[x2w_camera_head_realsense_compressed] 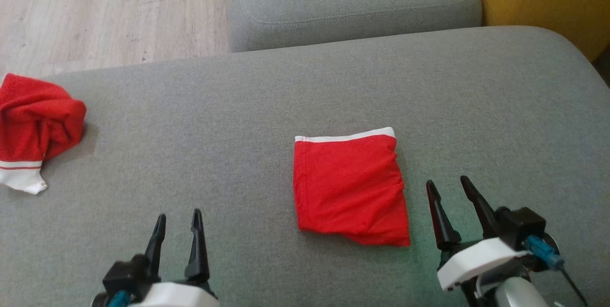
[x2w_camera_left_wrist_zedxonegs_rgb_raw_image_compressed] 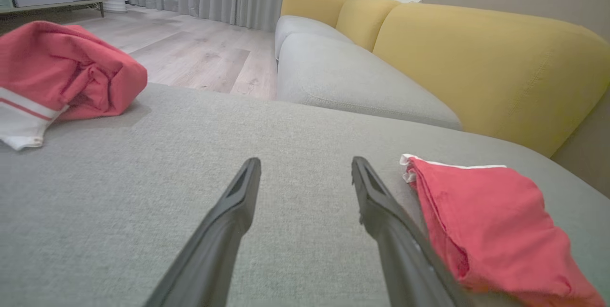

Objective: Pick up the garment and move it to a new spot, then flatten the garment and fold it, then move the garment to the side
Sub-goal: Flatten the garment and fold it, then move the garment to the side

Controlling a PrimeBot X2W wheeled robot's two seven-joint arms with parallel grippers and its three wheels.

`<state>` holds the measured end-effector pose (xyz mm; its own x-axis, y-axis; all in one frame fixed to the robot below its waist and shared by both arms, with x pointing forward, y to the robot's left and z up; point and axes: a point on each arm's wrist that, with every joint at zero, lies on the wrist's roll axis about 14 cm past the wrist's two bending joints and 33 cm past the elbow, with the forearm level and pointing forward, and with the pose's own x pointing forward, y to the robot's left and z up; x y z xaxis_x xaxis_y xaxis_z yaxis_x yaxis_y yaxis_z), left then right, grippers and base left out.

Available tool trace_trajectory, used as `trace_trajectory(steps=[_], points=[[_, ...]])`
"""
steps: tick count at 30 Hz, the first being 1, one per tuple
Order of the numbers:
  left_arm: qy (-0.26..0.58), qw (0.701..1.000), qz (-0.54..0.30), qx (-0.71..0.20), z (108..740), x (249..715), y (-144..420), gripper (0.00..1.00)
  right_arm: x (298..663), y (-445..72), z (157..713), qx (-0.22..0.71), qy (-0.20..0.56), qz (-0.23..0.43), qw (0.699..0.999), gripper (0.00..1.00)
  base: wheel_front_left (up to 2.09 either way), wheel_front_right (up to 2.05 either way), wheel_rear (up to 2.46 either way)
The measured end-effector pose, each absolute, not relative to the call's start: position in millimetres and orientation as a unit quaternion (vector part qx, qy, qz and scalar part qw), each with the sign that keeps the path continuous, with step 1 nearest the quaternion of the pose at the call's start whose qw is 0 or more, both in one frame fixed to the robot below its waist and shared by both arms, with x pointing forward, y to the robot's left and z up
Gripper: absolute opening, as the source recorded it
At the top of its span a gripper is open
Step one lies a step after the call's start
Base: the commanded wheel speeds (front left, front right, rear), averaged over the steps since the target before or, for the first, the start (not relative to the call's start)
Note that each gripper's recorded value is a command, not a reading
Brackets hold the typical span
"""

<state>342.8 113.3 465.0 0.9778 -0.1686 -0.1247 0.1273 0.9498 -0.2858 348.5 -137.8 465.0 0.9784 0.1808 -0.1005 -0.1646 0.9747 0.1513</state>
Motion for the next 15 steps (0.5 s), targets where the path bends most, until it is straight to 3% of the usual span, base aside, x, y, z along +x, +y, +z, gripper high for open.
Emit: trace_trajectory(steps=[15], points=[[0.09, 0.987, -0.055, -0.122, 449.1, 331.7, 132.2, 1.0, 344.6, -129.5, 469.8, 0.084, 0.062, 0.097, 0.99, 1.0, 0.0, 0.0, 0.0]])
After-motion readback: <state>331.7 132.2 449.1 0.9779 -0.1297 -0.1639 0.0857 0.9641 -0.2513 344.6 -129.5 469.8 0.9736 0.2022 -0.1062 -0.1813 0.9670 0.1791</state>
